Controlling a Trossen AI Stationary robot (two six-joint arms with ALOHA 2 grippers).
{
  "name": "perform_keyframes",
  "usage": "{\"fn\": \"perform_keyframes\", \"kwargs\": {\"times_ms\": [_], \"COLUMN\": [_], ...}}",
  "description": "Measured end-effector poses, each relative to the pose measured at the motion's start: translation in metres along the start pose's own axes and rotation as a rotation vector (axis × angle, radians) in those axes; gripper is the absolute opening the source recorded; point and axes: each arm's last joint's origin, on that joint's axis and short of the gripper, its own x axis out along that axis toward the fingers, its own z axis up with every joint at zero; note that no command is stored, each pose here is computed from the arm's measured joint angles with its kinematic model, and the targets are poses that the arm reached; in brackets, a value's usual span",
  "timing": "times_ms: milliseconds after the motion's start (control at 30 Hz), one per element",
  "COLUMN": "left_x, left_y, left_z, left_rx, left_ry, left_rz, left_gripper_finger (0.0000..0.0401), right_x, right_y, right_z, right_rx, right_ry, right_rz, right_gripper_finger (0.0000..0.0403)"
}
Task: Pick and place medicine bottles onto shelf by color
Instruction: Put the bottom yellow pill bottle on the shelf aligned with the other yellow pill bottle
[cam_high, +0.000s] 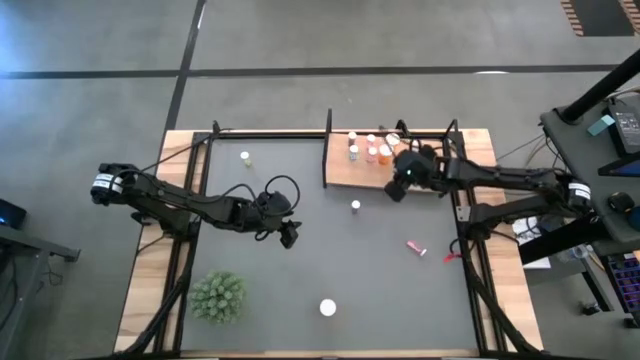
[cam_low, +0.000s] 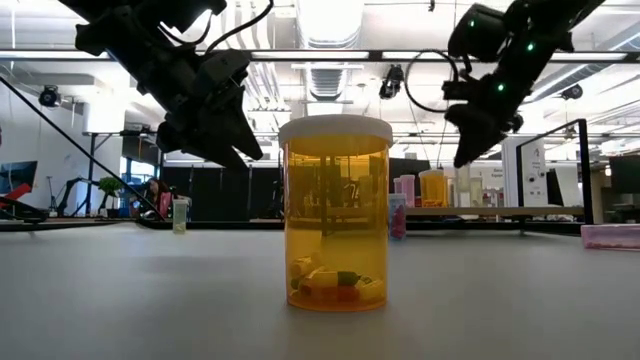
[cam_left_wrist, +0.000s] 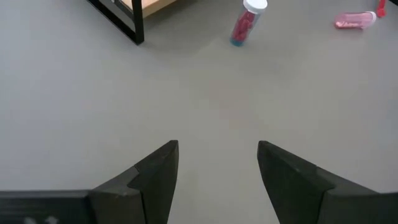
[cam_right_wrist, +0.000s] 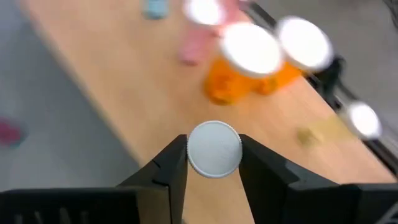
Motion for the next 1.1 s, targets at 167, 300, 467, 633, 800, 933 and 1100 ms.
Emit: {"fn": "perform_keyframes", "kwargs": {"times_ms": [167,300,467,633,800,933,1100], "left_x": [0.000,0.000,0.000,0.000,0.000,0.000,0.000], "left_y": [0.000,0.000,0.000,0.000,0.000,0.000,0.000], "left_z": [0.000,0.000,0.001,0.001,0.001,0.001,0.001], "left_rx": [0.001,0.001,0.001,0.002,0.003,0.004,0.003], "left_ry": [-0.001,-0.006,-0.012,-0.012,-0.011,-0.011,-0.012], "left_rz": [-0.001,0.006,0.012,0.012,0.013,0.013,0.012], "left_gripper_finger": [0.0203,0.0203,0.0203,0.0203,0.0203,0.0203,0.0203], "right_x": [0.011,0.022,0.032,0.035,0.035,0.035,0.037], "right_y": [-0.021,-0.031,-0.040,-0.045,-0.047,-0.047,-0.047], "right_z": [0.001,0.002,0.001,0.001,0.001,0.001,-0.004], "right_rx": [0.138,0.190,0.223,0.252,0.252,0.253,0.247], "right_ry": [0.034,0.060,0.088,0.095,0.092,0.090,0.108], "right_rz": [-0.071,-0.113,-0.151,-0.186,-0.211,-0.221,-0.225], "right_gripper_finger": [0.0126,0.0122,0.0118,0.0125,0.0127,0.0120,0.0119]}}
